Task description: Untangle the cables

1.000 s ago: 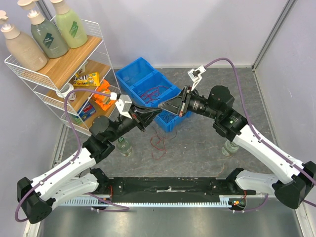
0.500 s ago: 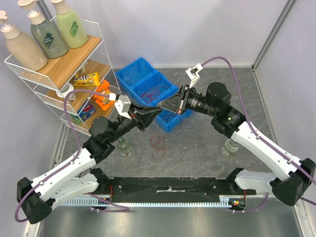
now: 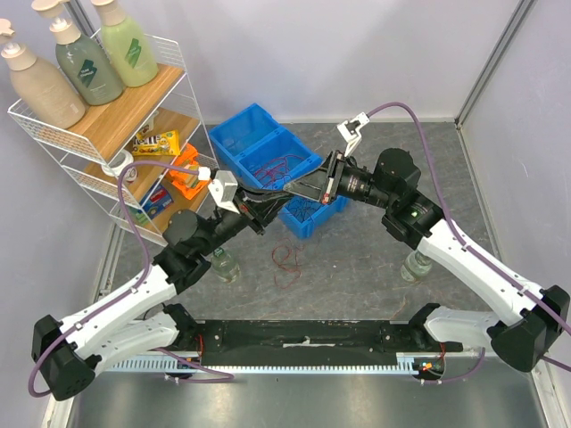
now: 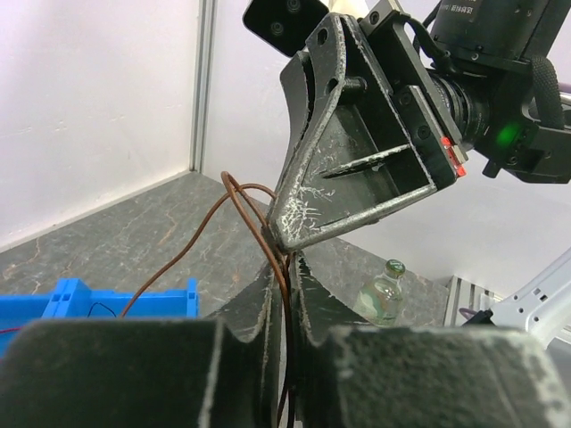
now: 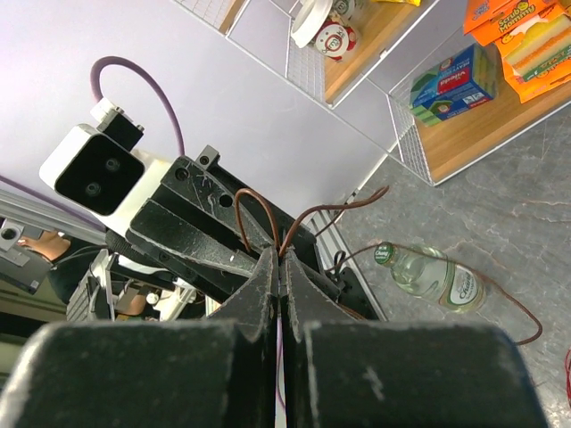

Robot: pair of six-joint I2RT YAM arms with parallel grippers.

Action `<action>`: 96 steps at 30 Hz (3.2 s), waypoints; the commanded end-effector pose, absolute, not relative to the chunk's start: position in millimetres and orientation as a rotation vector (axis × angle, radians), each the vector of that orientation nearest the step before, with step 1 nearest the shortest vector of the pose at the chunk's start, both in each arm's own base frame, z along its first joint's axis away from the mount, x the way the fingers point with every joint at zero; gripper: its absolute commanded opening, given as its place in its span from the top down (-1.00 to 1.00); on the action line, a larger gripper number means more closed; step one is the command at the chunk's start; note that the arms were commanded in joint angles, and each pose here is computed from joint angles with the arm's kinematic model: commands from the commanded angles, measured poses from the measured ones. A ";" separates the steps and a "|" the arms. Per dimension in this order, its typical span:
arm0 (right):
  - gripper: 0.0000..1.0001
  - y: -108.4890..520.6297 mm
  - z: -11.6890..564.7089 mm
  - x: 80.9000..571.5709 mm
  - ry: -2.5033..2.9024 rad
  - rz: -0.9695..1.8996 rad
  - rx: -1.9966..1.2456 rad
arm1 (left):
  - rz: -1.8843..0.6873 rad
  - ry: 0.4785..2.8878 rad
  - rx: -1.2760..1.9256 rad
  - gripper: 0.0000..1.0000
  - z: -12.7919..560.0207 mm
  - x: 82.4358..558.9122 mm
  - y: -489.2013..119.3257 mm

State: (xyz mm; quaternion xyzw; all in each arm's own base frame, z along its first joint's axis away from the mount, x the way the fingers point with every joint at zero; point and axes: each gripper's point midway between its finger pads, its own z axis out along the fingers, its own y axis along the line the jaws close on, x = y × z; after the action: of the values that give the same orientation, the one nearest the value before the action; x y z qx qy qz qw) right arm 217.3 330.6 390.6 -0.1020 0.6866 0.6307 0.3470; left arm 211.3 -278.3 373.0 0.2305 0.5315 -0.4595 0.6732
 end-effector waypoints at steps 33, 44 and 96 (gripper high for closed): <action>-0.74 175.6 338.4 234.5 1.901 0.598 -0.134 | 0.357 1.155 0.261 0.97 443.6 466.1 -194.8; -0.75 178.2 331.4 240.2 1.925 0.574 -0.140 | 0.564 1.284 0.692 0.96 358.3 590.8 -195.6; -0.62 342.8 80.9 182.3 2.158 0.549 -0.792 | -0.920 1.728 0.436 -0.68 315.8 267.7 -204.2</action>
State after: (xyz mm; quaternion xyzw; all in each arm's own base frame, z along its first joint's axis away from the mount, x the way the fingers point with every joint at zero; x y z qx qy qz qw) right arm 171.4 320.6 81.5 -0.3006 0.8704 0.2137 0.3262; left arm 289.4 -209.2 335.9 0.1683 0.7276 -0.3833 0.5435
